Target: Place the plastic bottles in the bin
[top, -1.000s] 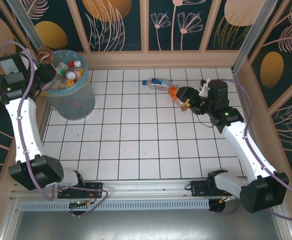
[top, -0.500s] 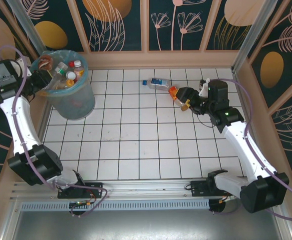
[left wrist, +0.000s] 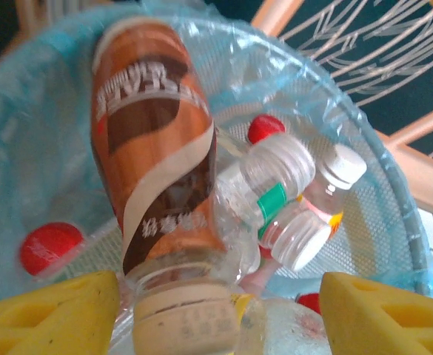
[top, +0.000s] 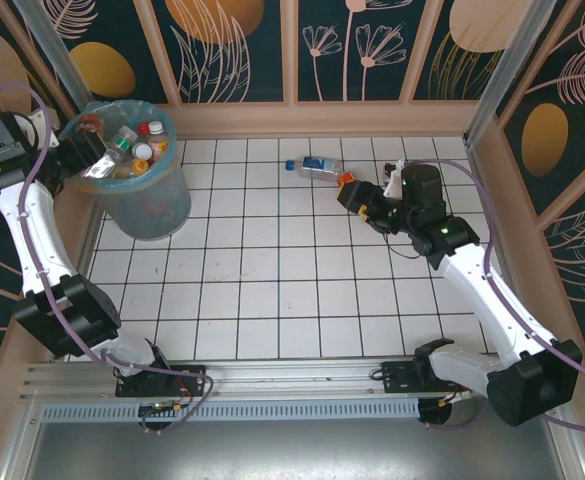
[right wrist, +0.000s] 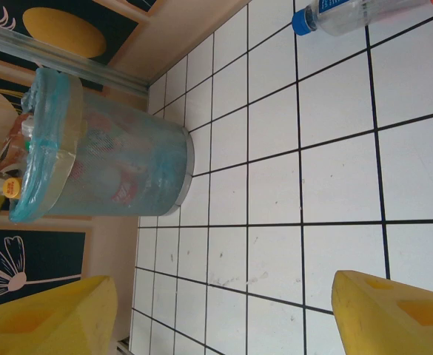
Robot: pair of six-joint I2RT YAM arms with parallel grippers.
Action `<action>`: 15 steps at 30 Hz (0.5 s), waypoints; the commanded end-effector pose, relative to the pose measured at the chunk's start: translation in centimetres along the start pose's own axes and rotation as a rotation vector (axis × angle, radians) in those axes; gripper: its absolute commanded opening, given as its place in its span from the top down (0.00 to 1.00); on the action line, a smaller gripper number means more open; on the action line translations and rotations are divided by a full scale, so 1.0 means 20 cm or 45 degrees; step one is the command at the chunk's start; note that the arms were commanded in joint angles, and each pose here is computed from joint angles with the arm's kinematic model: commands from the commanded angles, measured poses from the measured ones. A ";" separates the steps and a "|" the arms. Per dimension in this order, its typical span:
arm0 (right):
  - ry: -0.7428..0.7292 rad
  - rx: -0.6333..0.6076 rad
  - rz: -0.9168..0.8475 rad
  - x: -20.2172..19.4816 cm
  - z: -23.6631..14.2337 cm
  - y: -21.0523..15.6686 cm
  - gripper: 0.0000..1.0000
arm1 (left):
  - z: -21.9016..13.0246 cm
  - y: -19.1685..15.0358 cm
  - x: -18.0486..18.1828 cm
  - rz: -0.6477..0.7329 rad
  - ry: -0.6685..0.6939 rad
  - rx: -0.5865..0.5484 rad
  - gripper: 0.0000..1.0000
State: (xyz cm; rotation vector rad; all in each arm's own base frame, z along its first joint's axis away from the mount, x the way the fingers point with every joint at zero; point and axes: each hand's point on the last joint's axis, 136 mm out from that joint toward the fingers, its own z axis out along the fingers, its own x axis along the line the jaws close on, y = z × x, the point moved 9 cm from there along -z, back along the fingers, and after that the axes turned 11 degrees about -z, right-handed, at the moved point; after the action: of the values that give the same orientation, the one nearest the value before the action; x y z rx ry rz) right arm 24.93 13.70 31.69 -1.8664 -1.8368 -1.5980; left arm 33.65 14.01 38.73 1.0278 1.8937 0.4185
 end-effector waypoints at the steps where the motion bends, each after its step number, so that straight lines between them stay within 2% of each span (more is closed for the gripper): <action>1: -0.013 -0.044 -0.013 0.02 0.01 0.02 0.23 | -0.21 0.11 -0.12 0.066 0.043 -0.219 0.29; 3: -0.015 -0.045 -0.012 0.02 0.02 0.02 0.23 | -0.25 0.13 -0.13 0.058 0.084 -0.273 0.32; 5: -0.016 -0.052 -0.013 0.03 0.02 0.02 0.23 | -0.26 0.13 -0.14 0.043 0.083 -0.301 0.40; 7: -0.024 -0.051 -0.014 0.03 0.03 0.02 0.23 | -0.24 0.09 -0.15 0.034 -0.027 -0.270 0.47; 9: -0.028 -0.045 -0.009 0.02 0.04 0.01 0.23 | -0.21 0.06 -0.13 0.020 -0.060 -0.227 0.52; 15: -0.032 -0.038 -0.017 0.04 0.07 0.00 0.23 | -0.04 0.03 0.02 -0.033 0.092 -0.129 0.61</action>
State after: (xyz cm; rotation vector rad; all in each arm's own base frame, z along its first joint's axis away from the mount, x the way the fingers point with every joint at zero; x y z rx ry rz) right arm 25.24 14.90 30.91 -1.8928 -1.8649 -1.5698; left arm 31.92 13.69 41.76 0.9331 1.8481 0.5653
